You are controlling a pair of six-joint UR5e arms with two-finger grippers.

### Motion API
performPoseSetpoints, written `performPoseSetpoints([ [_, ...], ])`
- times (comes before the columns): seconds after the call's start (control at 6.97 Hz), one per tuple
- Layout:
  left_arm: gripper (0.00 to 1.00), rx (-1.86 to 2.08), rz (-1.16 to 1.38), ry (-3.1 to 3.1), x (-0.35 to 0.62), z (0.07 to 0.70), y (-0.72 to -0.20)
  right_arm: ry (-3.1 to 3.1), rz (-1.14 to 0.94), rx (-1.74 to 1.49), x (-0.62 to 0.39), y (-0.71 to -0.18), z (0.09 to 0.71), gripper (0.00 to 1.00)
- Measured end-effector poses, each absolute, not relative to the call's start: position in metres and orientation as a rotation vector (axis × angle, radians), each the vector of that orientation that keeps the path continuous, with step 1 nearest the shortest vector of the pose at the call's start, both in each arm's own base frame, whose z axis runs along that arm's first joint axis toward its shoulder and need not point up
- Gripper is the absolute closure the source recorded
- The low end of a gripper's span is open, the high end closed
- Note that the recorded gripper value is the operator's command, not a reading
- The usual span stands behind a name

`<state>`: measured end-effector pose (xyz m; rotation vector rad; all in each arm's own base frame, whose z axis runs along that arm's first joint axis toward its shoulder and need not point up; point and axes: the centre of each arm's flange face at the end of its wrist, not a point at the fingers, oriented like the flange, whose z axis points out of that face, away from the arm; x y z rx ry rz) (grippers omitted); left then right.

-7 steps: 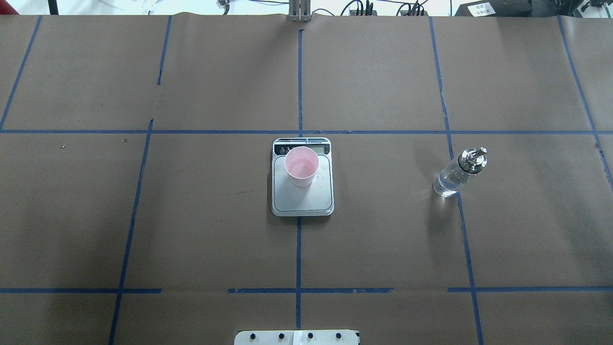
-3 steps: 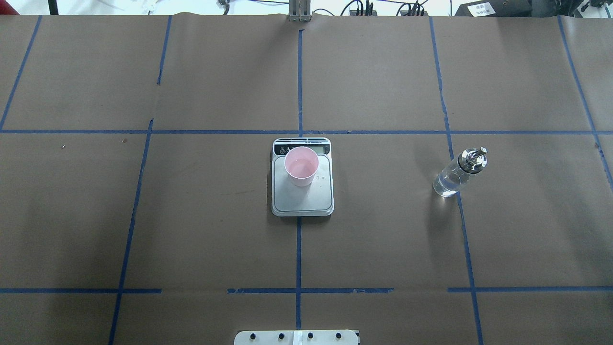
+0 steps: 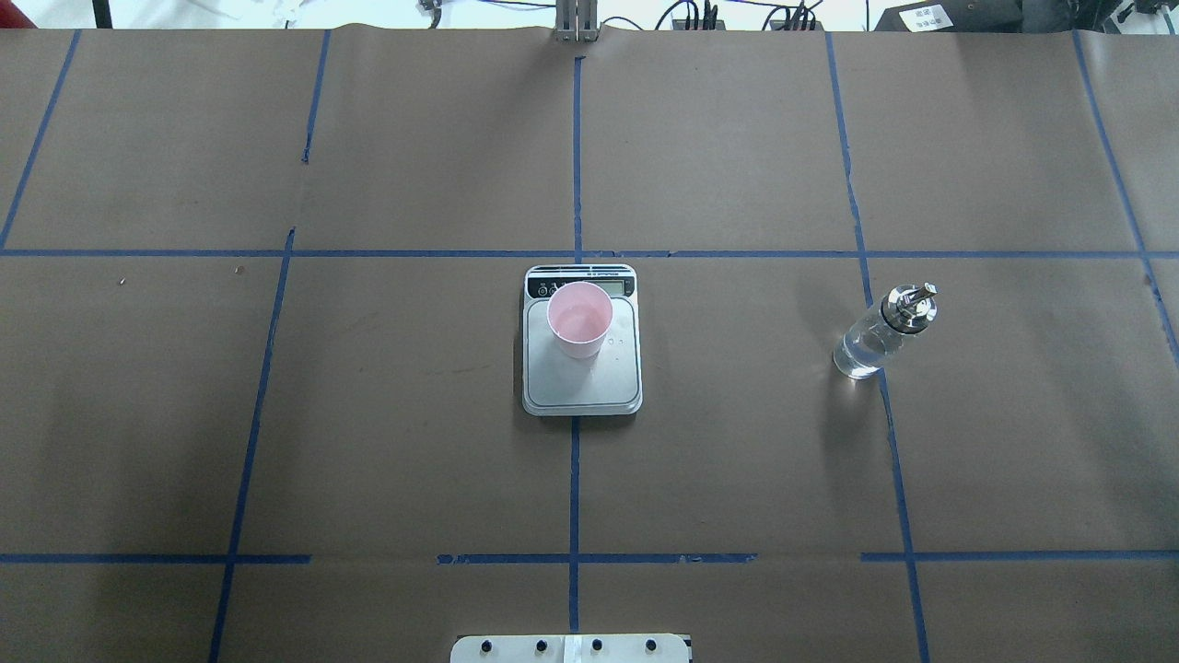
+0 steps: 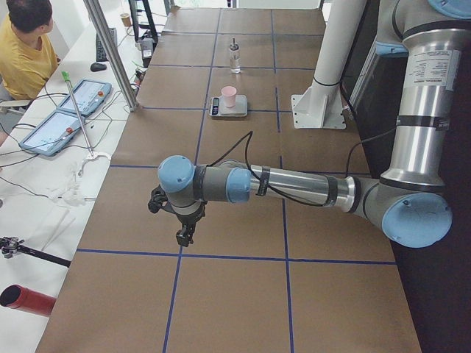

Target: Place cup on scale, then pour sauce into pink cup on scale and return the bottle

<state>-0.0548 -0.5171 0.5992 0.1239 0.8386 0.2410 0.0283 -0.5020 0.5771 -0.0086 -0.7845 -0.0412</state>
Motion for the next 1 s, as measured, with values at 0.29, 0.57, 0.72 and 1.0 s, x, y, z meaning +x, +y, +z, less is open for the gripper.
performPoseSetpoints([
  [0.29, 0.00, 0.070, 0.107, 0.864, -0.055, 0.600, -0.514, -0.785, -0.043, -0.005, 0.028, -0.502, 0.575, 0.00],
  [0.57, 0.00, 0.055, 0.071, 0.862, -0.055, 0.604, -0.511, -0.786, -0.044, -0.002, 0.028, -0.502, 0.574, 0.00],
  [0.72, 0.00, 0.060, 0.070, 0.845, -0.057, 0.607, -0.510, -0.786, -0.044, -0.003, 0.028, -0.502, 0.574, 0.00],
  [1.0, 0.00, 0.083, 0.074, 0.736, -0.066, 0.608, -0.514, -0.784, -0.042, -0.010, 0.028, -0.502, 0.578, 0.00],
])
